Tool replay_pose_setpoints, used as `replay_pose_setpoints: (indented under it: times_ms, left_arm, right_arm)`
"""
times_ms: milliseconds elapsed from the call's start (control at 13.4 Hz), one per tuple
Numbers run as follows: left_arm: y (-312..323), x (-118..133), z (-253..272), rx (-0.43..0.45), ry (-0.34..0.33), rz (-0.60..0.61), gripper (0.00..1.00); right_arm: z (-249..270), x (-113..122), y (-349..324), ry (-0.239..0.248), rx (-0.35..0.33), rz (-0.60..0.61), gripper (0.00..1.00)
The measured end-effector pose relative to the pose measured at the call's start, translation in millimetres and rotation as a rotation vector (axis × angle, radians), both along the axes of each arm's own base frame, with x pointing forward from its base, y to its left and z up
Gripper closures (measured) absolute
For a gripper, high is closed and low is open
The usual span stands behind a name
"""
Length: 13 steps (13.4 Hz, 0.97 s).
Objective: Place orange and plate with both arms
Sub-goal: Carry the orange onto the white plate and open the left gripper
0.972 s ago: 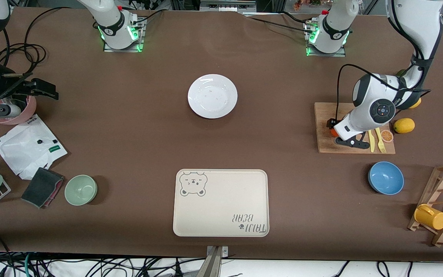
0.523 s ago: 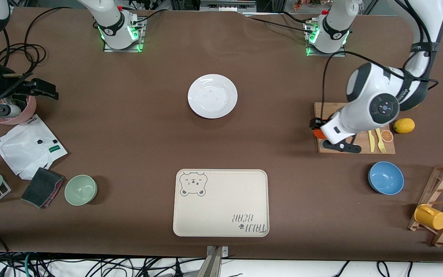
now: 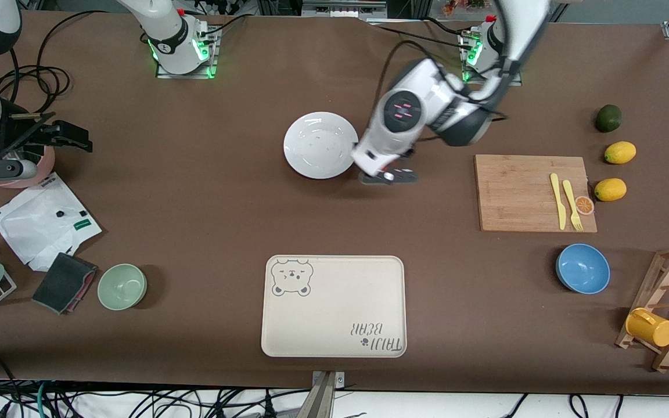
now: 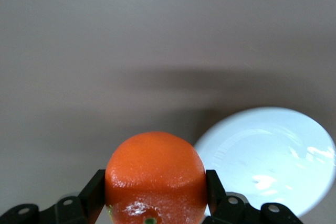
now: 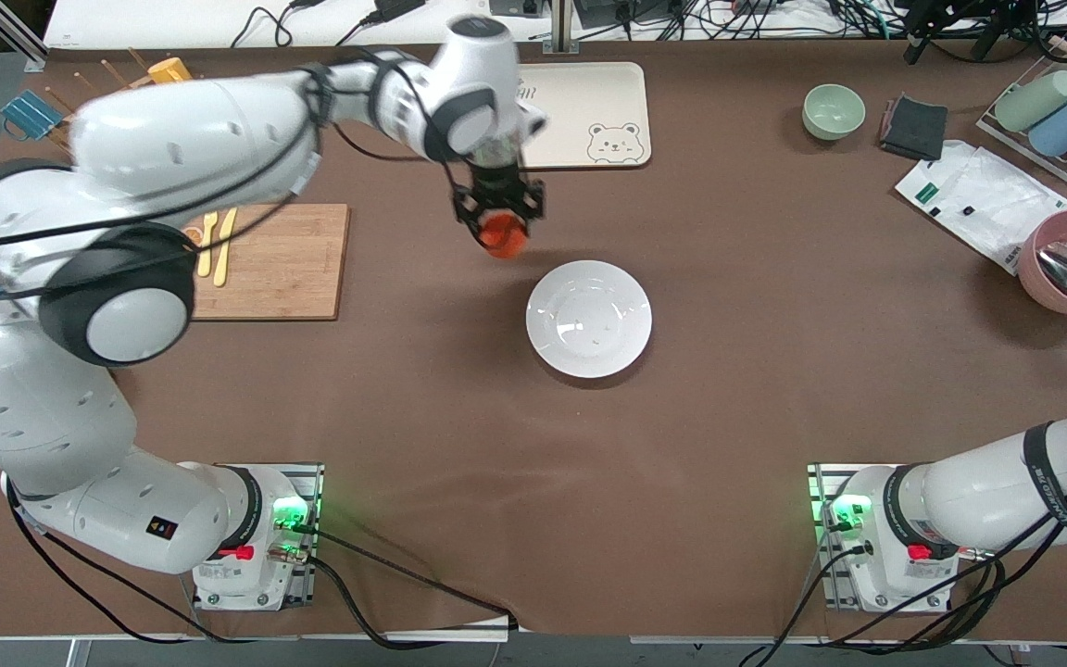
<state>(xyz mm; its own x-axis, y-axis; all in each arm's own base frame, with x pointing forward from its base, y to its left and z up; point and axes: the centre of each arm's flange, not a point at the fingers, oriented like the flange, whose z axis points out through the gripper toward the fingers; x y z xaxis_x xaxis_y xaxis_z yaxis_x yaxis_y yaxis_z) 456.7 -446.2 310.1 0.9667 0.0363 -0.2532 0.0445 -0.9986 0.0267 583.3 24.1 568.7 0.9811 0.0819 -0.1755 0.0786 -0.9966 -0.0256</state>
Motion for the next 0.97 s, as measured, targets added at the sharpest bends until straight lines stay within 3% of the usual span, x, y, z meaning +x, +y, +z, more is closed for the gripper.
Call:
replay_pose_setpoints:
  times_ms: [374, 673, 822, 972]
  left_arm:
    - [-85, -67, -63, -0.051, -0.018, 0.028, 0.2]
    - [-129, -127, -75, -0.051, -0.017, 0.018, 0.2]
    - [-133, -134, -82, -0.044, -0.019, 0.023, 0.2]
    - [-122, -119, -94, -0.024, -0.023, 0.046, 0.2]
  right_arm:
    - [-9, 0, 0, 0.012, 0.0, 0.001, 0.0]
    - [-10, 0, 3, 0.012, 0.001, 0.005, 0.0]
    - [-10, 0, 8, 0.011, 0.003, 0.015, 0.0]
    - [-9, 0, 14, 0.01, 0.004, 0.025, 0.0]
